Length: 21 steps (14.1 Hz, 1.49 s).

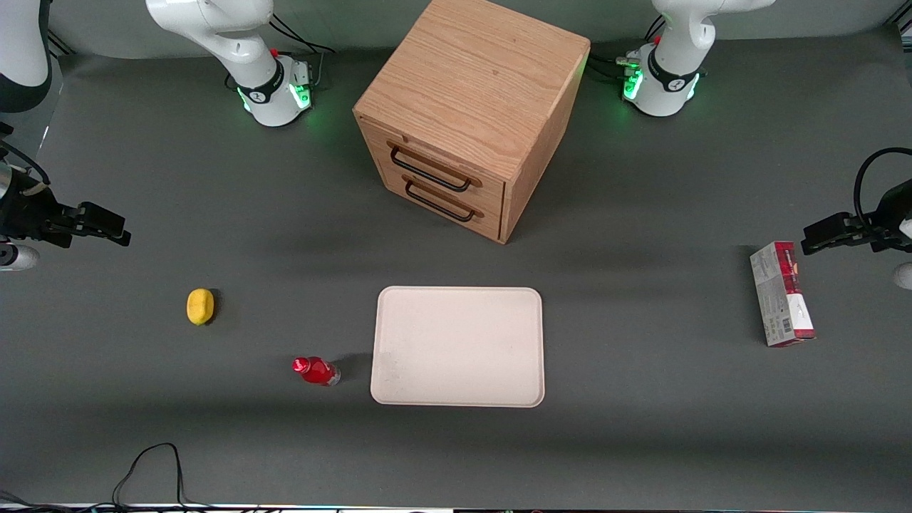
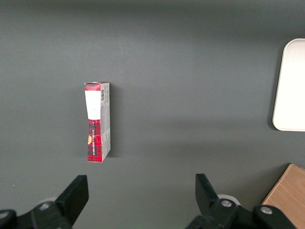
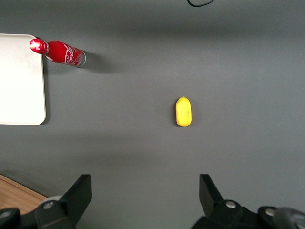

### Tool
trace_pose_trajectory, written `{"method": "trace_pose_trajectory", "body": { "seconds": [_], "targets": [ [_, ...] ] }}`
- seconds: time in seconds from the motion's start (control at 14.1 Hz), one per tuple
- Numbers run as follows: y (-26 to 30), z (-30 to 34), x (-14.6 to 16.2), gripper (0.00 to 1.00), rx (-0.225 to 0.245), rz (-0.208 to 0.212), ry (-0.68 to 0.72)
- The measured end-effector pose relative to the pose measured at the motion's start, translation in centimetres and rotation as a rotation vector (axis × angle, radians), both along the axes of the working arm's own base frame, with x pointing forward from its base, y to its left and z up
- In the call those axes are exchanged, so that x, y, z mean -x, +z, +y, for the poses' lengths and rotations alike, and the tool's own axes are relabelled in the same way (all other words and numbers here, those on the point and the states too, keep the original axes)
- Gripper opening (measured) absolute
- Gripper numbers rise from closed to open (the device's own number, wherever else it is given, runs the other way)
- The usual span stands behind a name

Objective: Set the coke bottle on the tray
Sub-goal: 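Move the open right gripper down toward the red Coca-Cola bottle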

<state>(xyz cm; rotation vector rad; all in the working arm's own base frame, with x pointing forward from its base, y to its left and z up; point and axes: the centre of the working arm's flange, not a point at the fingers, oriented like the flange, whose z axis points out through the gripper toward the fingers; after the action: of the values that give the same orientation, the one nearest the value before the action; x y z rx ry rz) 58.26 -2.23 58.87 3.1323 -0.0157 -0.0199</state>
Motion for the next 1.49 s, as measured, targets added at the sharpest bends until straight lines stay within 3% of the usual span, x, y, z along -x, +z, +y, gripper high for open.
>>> {"method": "trace_pose_trajectory", "body": {
  "seconds": [0.64, 1.14, 1.49],
  "targets": [
    [-0.4, 3.2, -0.6, 1.00, -0.001, -0.001, 0.031],
    [-2.5, 17.3, -8.4, 1.00, -0.003, -0.069, 0.065],
    [-3.9, 22.6, -10.7, 1.00, -0.012, -0.092, 0.097]
  ]
}}
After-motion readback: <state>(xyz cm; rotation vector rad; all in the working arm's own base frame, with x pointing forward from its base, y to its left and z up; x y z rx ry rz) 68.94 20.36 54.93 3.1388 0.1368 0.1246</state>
